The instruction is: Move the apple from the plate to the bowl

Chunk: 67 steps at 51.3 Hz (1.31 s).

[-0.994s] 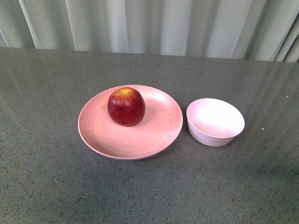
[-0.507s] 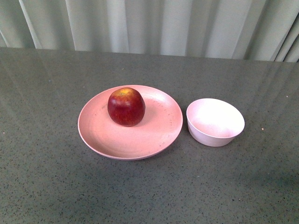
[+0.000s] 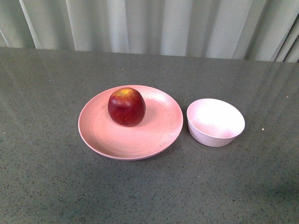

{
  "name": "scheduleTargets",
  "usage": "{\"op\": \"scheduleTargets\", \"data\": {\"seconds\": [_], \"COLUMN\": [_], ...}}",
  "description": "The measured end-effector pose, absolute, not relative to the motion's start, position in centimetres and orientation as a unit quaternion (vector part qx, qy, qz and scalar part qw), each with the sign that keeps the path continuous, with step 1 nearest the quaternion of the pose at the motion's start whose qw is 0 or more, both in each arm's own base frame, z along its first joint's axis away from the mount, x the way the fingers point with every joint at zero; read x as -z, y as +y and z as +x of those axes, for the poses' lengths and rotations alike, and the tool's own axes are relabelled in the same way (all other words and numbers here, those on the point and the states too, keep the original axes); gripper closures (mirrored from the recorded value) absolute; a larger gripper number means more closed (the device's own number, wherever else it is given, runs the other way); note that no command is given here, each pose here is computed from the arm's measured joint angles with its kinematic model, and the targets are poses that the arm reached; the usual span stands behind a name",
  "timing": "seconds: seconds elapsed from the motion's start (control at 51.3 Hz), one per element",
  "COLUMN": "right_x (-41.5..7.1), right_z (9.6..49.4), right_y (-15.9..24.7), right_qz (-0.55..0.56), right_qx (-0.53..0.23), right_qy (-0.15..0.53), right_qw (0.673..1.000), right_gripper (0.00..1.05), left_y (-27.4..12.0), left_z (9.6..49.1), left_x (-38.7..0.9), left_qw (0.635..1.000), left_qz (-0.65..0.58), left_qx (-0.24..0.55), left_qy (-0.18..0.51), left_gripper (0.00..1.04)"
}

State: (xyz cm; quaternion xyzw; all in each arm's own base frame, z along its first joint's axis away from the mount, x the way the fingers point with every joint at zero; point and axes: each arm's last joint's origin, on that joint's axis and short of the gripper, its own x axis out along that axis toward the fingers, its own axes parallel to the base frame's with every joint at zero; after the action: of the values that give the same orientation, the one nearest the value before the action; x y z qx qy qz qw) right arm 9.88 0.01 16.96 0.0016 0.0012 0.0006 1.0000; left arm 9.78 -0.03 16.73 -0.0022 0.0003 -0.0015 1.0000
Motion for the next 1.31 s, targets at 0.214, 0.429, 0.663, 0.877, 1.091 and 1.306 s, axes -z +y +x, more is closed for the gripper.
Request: {"op": "scheduleTargets", "data": {"seconds": [0.214, 0.429, 0.663, 0.877, 1.091, 1.306], "right_x": [-17.1, -17.1, -17.1, -17.1, -17.1, -17.1], "right_z": [9.7, 9.7, 9.7, 9.7, 9.7, 9.7], "right_y": [0.0, 0.0, 0.0, 0.0, 0.0, 0.0], "right_qz": [0.002, 0.001, 0.001, 0.001, 0.001, 0.001], "right_qx": [-0.001, -0.001, -0.001, -0.001, 0.0, -0.001], "right_qy": [-0.009, -0.009, -0.009, -0.01, -0.01, -0.01], "right_qw": [1.0, 1.0, 1.0, 1.0, 1.0, 1.0], "right_gripper": [1.03, 1.0, 0.51, 0.13, 0.09, 0.09], "left_y": [0.0, 0.0, 0.0, -0.7, -2.8, -6.3], "left_z": [9.8, 9.8, 9.8, 11.7, 17.0, 21.4], "left_x": [-16.7, -16.7, -16.7, -17.1, -18.3, -17.2], "left_qw": [1.0, 1.0, 1.0, 0.936, 0.928, 0.921], "left_qz": [-0.002, -0.002, -0.002, -0.177, -0.18, -0.141], "left_qx": [0.002, 0.002, 0.002, 0.182, 0.198, 0.224], "left_qy": [0.0, 0.0, 0.0, 0.242, 0.26, 0.287], "left_gripper": [0.09, 0.09, 0.09, 0.09, 0.09, 0.09]}}
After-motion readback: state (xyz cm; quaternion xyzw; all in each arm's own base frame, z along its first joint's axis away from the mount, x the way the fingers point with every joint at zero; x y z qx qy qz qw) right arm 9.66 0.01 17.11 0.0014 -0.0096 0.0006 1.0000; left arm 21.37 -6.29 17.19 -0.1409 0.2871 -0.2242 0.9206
